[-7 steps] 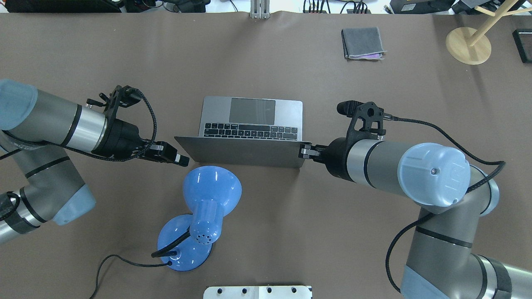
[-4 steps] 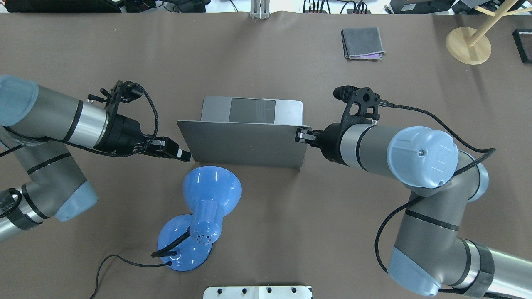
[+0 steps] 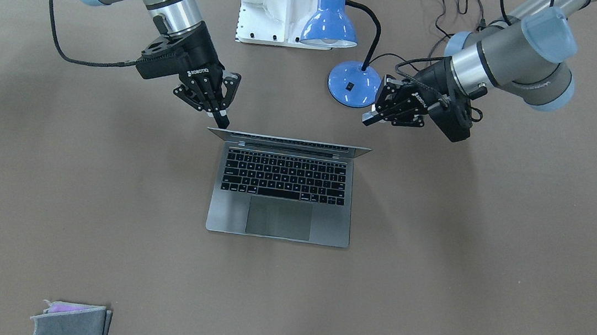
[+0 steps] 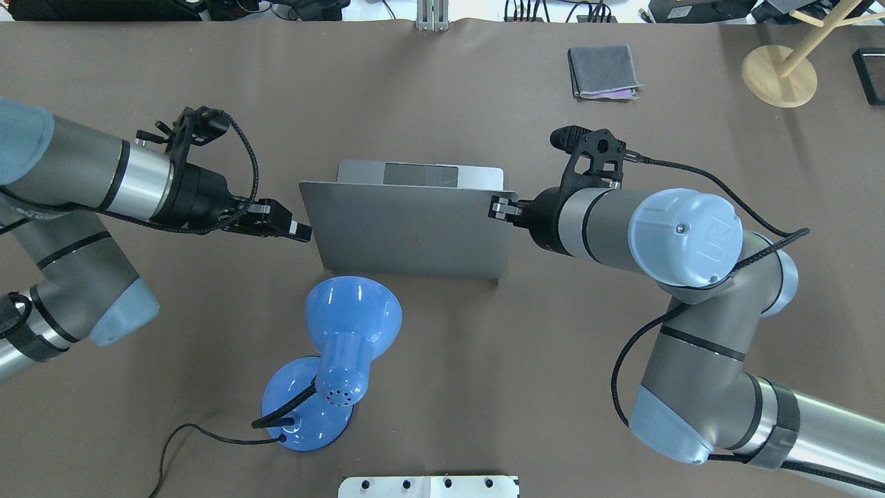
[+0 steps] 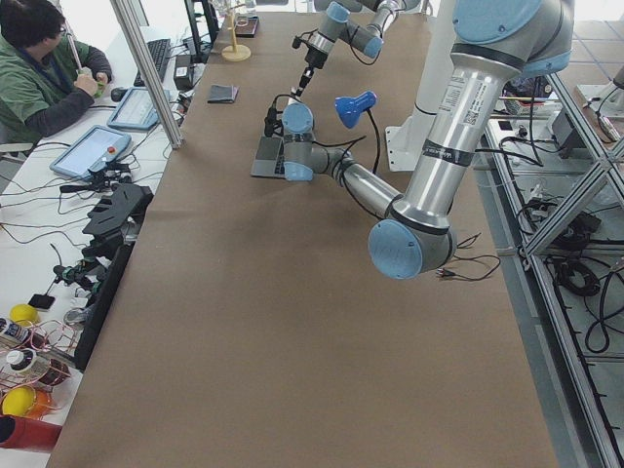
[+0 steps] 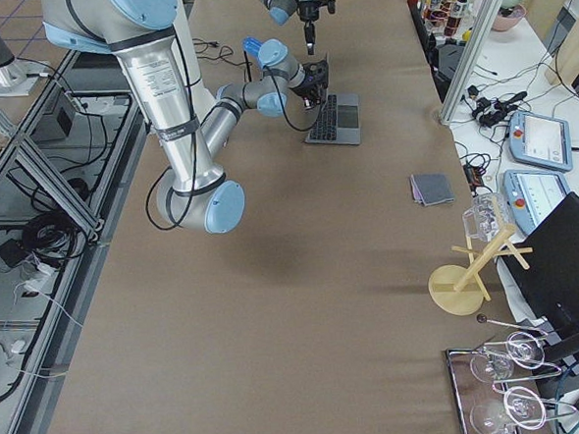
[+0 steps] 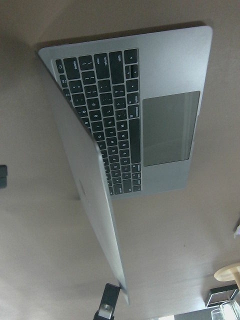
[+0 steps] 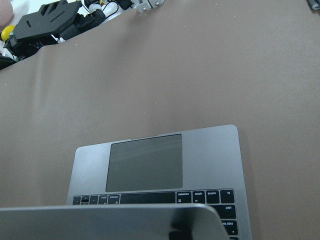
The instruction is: Close laptop
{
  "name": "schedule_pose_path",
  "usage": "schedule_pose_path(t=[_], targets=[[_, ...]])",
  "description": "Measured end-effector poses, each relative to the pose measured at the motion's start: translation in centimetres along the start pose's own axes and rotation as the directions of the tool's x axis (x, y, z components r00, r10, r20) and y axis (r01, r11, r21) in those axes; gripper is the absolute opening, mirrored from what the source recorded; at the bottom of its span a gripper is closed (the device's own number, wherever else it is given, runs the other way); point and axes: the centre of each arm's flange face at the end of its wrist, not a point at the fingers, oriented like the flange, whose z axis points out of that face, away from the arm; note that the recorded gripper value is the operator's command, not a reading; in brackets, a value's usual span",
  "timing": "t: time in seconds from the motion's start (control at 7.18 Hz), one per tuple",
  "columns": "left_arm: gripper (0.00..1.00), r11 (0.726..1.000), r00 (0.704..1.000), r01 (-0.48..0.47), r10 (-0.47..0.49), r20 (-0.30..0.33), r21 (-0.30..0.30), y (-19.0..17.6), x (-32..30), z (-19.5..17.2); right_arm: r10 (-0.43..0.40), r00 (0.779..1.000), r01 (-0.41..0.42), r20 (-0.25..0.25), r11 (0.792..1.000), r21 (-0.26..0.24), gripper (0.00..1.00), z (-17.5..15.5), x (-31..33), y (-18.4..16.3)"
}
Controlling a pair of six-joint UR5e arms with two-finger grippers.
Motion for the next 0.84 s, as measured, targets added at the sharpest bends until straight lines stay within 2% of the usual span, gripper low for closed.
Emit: schedule_pose_path(t=[0.42, 0.84], targets=[[0.00, 0.997, 0.999, 0.011, -0.015, 0.050, 0.073, -4.0, -0.4, 3.3, 0.004, 1.000, -0.003, -0.023, 1.000, 0.009, 0.00, 1.3, 0.3, -0.8], [0.00, 0.989, 0.991, -0.022, 0.003, 0.132, 0.148, -6.1, -1.8, 4.9, 0.005, 0.999, -0.004, -0.049, 1.000, 0.021, 0.00, 3.1, 0.2, -1.9]])
